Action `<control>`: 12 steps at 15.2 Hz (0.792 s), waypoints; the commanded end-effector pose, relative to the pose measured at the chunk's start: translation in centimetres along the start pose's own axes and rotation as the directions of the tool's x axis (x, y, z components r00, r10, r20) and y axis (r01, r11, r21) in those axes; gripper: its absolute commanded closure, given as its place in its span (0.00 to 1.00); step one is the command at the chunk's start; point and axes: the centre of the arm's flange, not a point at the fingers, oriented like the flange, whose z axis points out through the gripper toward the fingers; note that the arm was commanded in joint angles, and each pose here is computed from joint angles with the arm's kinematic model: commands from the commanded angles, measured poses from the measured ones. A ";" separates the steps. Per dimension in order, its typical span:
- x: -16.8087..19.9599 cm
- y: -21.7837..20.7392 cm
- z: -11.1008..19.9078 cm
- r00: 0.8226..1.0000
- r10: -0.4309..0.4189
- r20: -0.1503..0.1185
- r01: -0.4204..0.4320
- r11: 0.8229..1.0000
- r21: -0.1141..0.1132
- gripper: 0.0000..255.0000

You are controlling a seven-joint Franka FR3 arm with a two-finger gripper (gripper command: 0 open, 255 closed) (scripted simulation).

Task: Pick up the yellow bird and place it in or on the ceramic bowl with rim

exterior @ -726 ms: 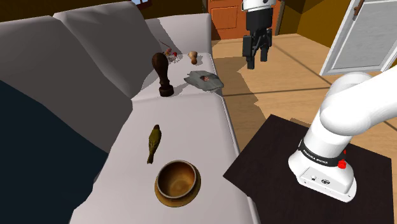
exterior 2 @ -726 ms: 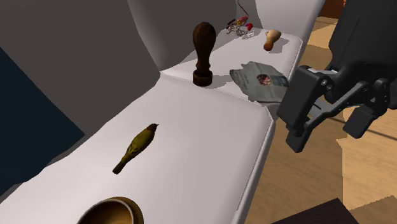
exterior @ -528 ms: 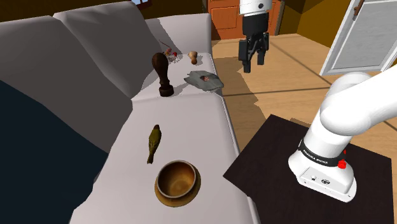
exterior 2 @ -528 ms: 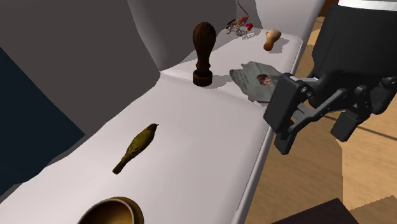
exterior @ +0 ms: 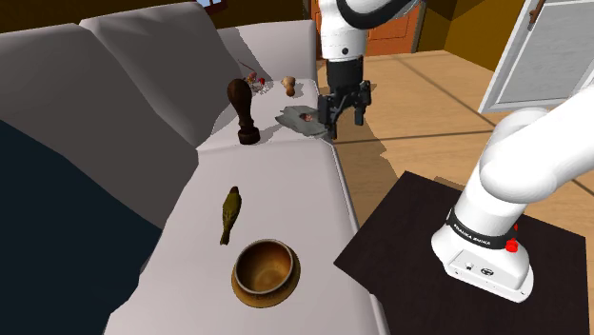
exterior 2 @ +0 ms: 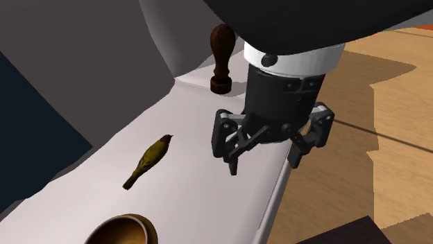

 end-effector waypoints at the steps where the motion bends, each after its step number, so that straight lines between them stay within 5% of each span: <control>1: 0.8 -2.0 1.7 0.999 0.033 -0.011 -0.033 0.999 -0.001 0.00; 12: 7.4 -12.1 9.6 0.978 0.198 -0.062 -0.199 0.980 -0.008 0.00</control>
